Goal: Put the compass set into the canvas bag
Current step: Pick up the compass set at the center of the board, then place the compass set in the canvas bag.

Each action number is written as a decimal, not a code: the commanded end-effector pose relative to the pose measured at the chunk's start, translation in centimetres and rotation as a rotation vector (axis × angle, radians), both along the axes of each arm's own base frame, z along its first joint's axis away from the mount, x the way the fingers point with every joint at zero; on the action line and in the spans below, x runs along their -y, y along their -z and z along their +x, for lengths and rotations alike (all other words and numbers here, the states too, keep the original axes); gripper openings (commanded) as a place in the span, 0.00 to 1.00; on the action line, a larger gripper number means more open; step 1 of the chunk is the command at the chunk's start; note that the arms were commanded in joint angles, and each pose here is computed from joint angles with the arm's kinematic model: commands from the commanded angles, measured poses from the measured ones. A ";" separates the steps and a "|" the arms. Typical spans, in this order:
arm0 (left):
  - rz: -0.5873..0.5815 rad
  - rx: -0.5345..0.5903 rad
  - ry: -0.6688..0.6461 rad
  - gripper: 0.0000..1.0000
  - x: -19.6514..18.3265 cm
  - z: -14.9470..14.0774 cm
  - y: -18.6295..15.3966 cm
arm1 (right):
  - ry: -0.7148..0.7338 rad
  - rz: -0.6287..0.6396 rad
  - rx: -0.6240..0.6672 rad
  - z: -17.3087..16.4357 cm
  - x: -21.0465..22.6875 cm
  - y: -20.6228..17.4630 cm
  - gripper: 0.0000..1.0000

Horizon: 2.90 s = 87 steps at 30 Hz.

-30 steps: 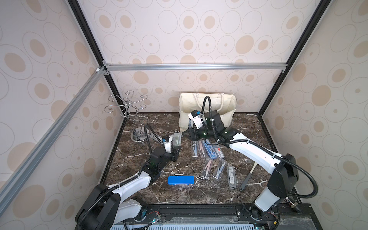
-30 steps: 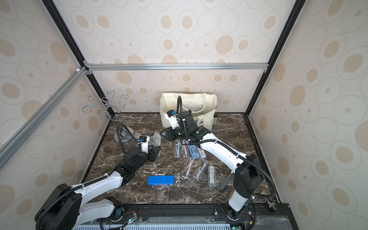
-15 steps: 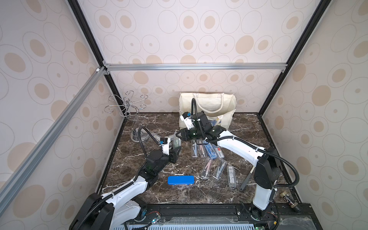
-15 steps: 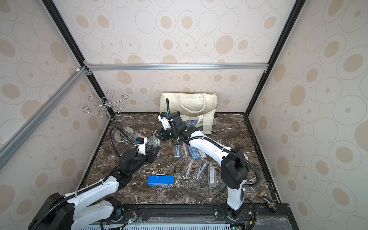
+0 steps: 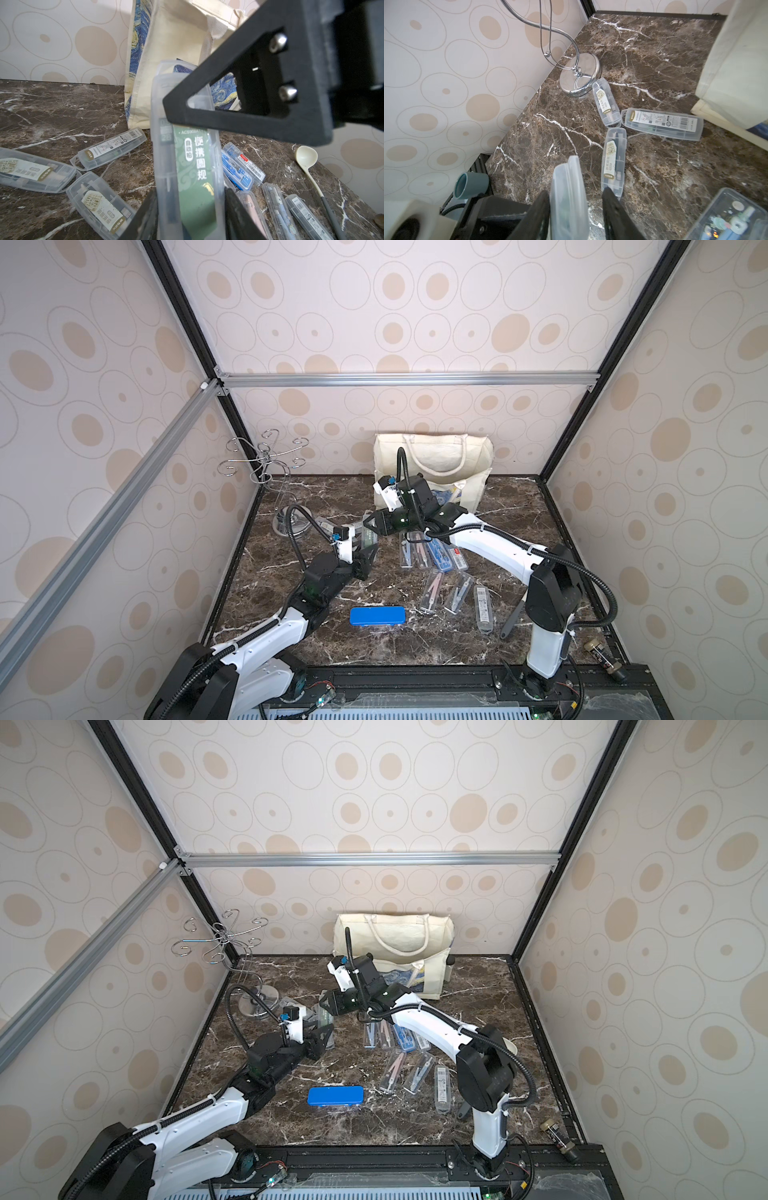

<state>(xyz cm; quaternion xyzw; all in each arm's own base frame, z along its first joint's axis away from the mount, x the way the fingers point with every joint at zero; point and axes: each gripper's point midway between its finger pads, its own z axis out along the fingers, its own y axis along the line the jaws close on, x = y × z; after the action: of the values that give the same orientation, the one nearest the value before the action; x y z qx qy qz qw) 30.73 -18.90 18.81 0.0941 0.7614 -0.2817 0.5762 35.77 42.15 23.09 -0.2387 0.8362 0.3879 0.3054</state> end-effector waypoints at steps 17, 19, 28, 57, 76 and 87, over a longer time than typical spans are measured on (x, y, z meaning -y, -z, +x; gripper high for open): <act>-0.032 0.069 0.003 0.99 0.1 0.0 -2.1 | -0.030 0.056 -0.023 -0.4 -1.1 0.0 0.15; -0.018 0.078 0.004 1.00 0.0 -0.2 -2.2 | -0.021 0.040 -0.002 -0.2 -0.9 -0.4 0.15; -0.005 0.143 -0.012 1.00 -1.5 -2.0 -3.3 | 0.045 0.005 0.163 3.0 2.2 -6.8 0.15; 0.019 -0.121 -0.284 1.00 -5.6 -0.8 3.2 | 0.606 -0.194 0.339 20.8 24.2 -9.4 0.15; 0.094 -0.340 -0.474 1.00 -7.6 1.1 7.1 | 0.552 -0.371 0.247 22.9 24.3 -1.9 0.27; 0.320 -0.459 -0.227 1.00 -4.2 1.0 9.7 | 0.528 -0.340 0.298 22.2 24.0 -5.3 0.36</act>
<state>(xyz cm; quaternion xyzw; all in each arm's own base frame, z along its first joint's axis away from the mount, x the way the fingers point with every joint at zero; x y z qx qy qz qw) 31.91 -13.72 8.90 -0.0272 0.9040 -0.1071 0.4131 58.88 17.99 24.74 -0.1034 0.8817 0.1050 0.4482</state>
